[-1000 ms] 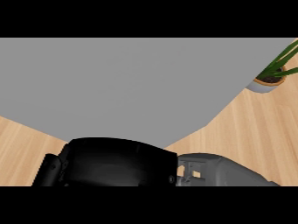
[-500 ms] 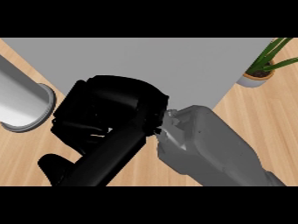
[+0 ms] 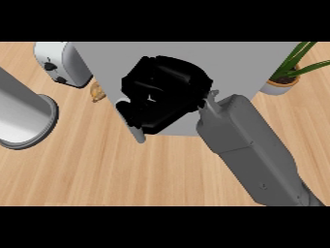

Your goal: Pick up the bottled water, place it into the cabinet and close the cabinet

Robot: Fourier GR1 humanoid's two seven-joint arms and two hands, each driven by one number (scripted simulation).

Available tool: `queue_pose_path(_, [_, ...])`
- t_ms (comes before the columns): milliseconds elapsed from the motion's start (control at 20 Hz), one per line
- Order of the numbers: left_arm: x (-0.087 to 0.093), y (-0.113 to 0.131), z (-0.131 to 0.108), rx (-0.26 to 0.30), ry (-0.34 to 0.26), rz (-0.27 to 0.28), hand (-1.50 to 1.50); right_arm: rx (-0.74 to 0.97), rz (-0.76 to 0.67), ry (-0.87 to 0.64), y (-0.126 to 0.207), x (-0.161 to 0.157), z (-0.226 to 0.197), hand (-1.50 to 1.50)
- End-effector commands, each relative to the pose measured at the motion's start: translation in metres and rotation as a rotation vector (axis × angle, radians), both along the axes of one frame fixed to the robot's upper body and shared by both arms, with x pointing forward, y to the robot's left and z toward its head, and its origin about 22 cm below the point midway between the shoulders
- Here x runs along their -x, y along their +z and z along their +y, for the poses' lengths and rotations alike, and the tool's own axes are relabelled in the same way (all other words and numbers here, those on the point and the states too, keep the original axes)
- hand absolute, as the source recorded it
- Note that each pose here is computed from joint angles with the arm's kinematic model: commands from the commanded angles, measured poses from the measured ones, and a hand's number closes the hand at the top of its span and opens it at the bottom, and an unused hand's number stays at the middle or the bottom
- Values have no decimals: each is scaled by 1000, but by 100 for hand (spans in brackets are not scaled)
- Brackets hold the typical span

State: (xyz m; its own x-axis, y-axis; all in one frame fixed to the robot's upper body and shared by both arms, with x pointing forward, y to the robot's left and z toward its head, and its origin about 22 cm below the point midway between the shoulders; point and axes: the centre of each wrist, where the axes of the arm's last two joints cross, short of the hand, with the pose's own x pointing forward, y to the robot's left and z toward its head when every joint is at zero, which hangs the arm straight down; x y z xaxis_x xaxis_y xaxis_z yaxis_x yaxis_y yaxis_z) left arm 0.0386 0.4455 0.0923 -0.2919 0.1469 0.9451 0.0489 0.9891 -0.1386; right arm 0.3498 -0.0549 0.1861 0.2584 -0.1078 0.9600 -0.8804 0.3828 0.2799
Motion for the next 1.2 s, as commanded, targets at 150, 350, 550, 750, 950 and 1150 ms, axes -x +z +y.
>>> queue_pose_path(150, [5, -3, -5, 19, -36, -24, -150, -24, -117, -143, -11, -30, -27, 150])
queue_pose_path(350, [2, -15, 1, 39, -28, -21, -150, -23, -187, -159, 2, -39, -28, 150])
queue_pose_path(550, [-2, -3, 0, 14, -43, -8, -150, -75, -242, -216, 24, -46, -22, -150])
queue_pose_path(750, [-15, -3, -6, 17, -46, -10, -150, -82, -302, -283, 50, -47, -20, -150])
queue_pose_path(950, [-12, -3, -3, 4, -48, -21, -150, -77, -305, -328, 60, -48, -22, -150])
queue_pose_path(1150, [-24, -9, -17, 10, -81, -16, -150, -69, -322, -331, 54, -49, -14, -150])
